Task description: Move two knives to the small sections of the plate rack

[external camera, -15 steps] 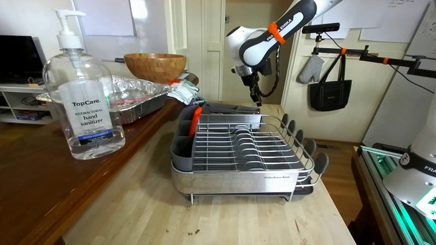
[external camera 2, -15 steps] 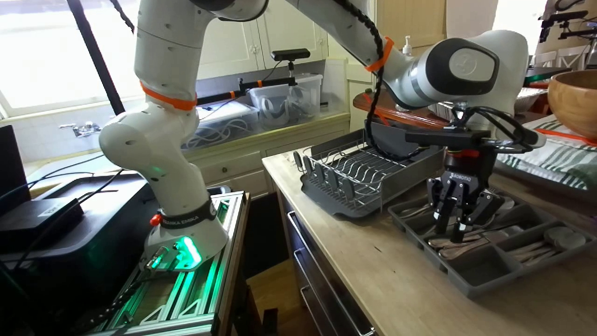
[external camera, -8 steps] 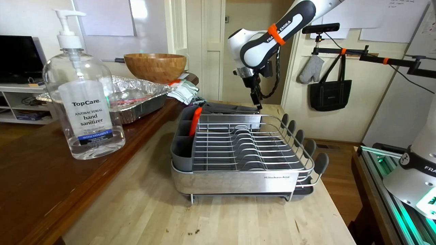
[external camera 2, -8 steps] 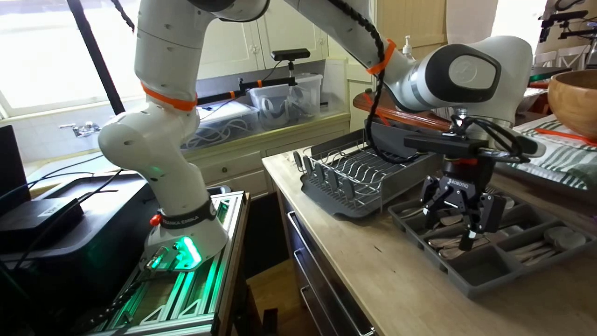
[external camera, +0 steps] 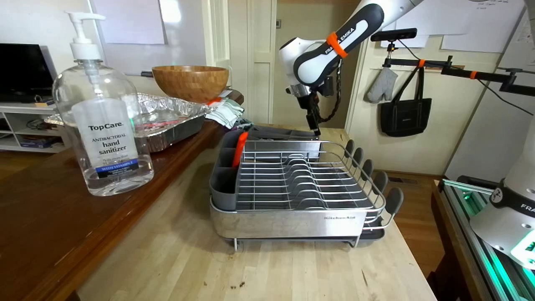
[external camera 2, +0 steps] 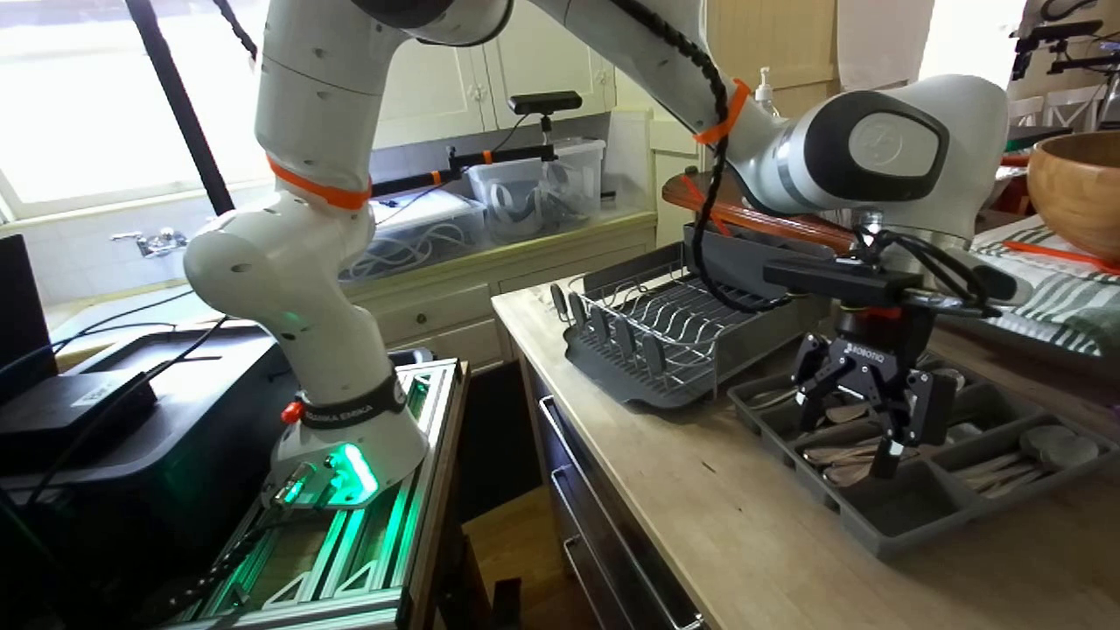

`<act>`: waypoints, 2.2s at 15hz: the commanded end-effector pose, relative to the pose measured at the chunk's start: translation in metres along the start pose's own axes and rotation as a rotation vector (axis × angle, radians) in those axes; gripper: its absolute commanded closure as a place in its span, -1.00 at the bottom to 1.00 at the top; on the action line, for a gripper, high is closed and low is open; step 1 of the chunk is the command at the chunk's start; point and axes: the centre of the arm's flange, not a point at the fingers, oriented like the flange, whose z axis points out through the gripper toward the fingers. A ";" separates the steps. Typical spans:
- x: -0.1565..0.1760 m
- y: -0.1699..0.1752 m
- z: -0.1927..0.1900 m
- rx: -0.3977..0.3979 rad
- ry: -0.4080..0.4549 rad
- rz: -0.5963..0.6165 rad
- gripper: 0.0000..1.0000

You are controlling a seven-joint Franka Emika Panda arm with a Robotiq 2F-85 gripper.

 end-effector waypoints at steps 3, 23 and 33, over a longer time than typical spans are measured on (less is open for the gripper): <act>0.018 0.009 0.014 0.045 -0.002 0.010 -0.93; 0.026 0.000 0.004 0.090 -0.015 0.052 0.92; -0.030 -0.034 -0.074 -0.057 0.069 0.066 0.92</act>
